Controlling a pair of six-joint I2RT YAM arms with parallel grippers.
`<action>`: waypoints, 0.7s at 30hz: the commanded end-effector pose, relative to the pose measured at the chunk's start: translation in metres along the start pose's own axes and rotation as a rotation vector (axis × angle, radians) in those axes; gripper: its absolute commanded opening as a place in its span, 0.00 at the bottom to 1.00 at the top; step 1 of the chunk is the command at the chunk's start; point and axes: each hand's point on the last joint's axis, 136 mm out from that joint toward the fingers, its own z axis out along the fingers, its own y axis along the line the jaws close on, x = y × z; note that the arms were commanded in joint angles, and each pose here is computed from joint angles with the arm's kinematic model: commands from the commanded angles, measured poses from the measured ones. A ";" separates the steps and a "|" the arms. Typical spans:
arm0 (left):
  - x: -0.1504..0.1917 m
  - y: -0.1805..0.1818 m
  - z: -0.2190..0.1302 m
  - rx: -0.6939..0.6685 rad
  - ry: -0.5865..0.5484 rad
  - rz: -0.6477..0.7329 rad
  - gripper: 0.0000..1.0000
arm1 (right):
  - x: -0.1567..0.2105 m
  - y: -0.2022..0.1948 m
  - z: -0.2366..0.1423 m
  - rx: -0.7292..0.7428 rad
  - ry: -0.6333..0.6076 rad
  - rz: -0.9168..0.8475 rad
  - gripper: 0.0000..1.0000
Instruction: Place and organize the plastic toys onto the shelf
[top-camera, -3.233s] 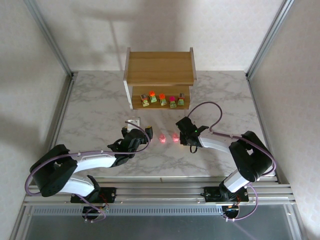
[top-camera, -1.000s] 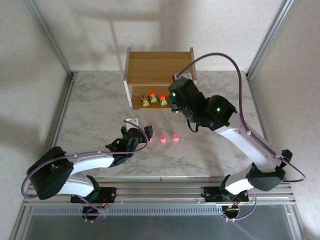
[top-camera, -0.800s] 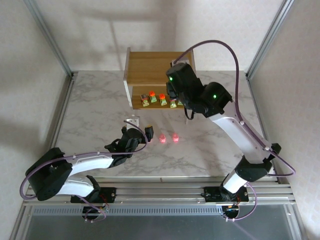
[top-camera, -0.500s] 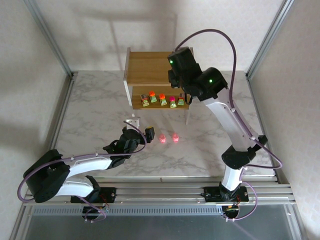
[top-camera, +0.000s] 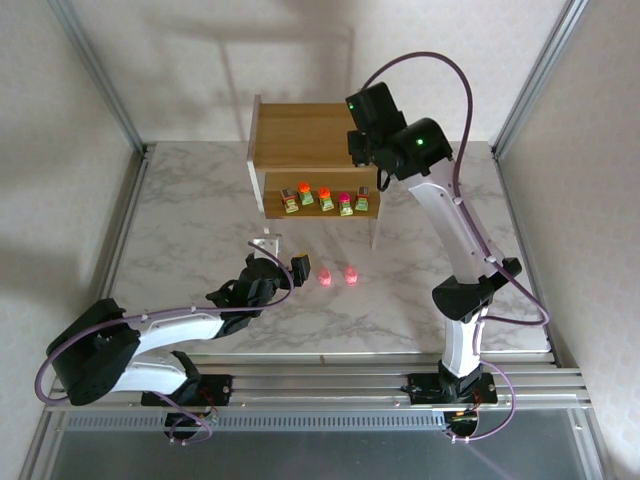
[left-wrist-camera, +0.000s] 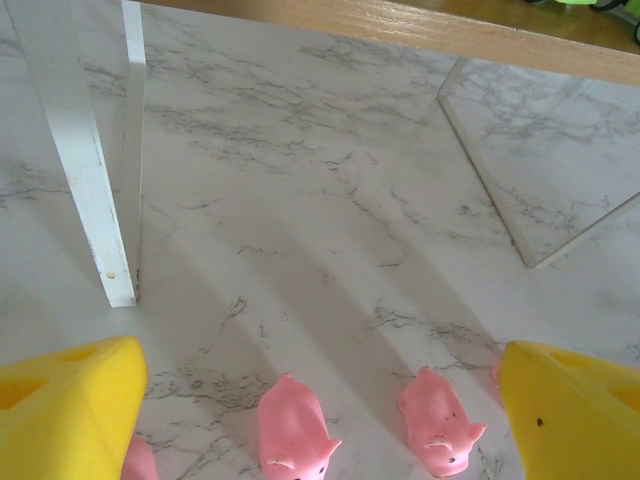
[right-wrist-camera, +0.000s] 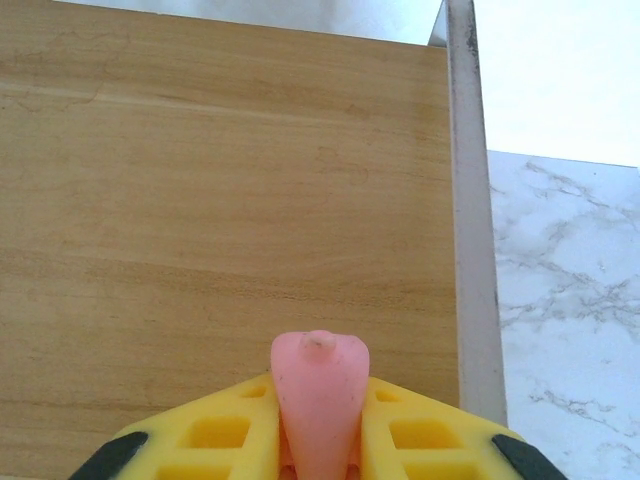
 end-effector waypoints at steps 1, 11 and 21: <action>-0.001 -0.002 0.000 0.009 -0.002 0.014 0.90 | 0.001 -0.004 0.003 0.006 0.017 -0.011 0.21; 0.000 -0.002 0.002 0.004 0.004 0.016 0.90 | 0.007 -0.004 0.012 0.031 0.037 -0.028 0.22; 0.000 -0.003 0.002 0.007 0.005 0.017 0.90 | 0.009 -0.011 0.017 0.060 0.051 -0.033 0.23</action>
